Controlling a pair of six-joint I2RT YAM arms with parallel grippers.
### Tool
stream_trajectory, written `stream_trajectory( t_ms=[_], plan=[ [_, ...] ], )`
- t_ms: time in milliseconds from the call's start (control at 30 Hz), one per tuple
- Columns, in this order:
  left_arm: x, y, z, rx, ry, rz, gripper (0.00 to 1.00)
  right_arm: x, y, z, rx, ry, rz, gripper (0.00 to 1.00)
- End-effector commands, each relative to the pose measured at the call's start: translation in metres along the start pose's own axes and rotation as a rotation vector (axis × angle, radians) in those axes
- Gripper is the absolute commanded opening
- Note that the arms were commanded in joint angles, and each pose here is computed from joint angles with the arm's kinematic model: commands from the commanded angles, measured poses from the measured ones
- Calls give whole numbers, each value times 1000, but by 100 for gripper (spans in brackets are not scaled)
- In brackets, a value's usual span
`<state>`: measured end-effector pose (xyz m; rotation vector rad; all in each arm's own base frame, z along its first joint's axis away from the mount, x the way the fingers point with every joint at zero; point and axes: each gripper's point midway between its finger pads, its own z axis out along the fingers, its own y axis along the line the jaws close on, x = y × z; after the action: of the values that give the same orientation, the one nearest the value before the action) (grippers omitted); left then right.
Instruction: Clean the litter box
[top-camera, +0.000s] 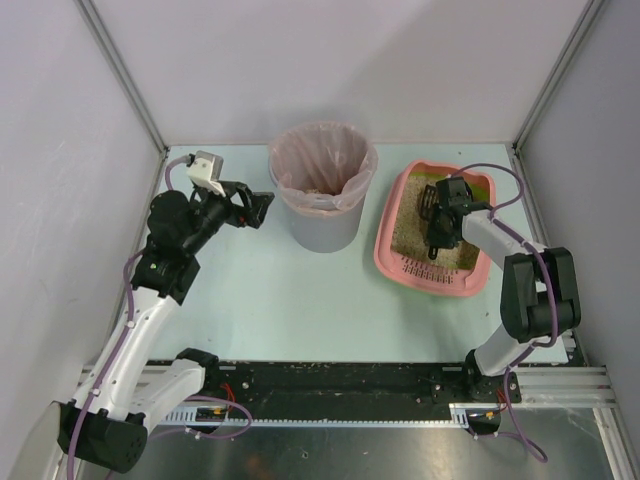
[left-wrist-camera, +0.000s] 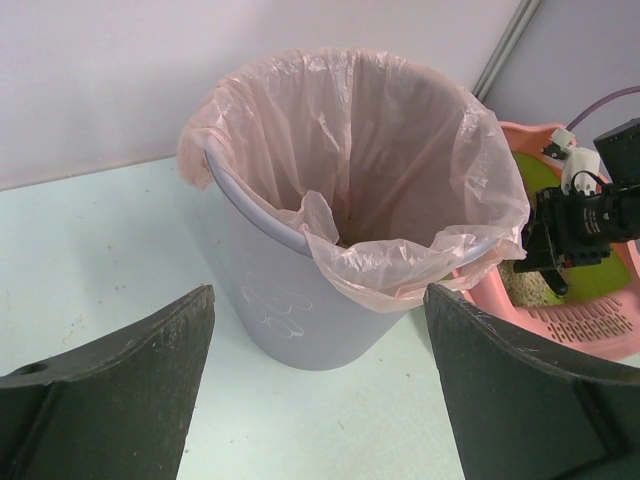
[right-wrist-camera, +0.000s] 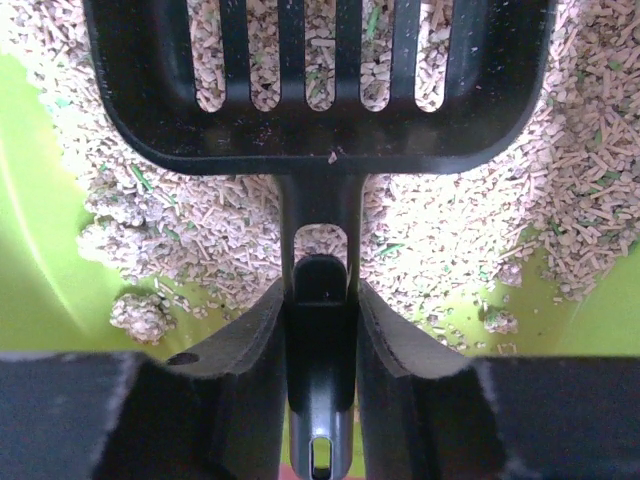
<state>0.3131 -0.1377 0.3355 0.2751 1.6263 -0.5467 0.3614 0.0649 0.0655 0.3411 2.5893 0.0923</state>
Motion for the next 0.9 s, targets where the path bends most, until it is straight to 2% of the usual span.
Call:
stream_trajectory(
  t_ms=[0, 200, 500, 533, 600, 867],
  plan=[
    [-11, 2, -2, -8, -45, 19, 90, -11, -1, 4, 14, -36, -6, 39],
    [-13, 2, -3, -9, -50, 20, 90, -17, 2, -2, 3, -72, -17, 51],
    [-14, 9, -5, -49, -60, 14, 92, -33, 7, -27, -22, -196, -50, 57],
    [-15, 11, -7, -64, -68, 4, 93, -45, 11, -38, -49, -261, -47, 59],
    [-18, 17, -10, -105, -85, 3, 100, -42, 9, -43, -66, -294, -55, 62],
    [-31, 13, -17, -102, -133, 1, 100, -71, 4, -111, -144, -592, -58, 64]
  ],
)
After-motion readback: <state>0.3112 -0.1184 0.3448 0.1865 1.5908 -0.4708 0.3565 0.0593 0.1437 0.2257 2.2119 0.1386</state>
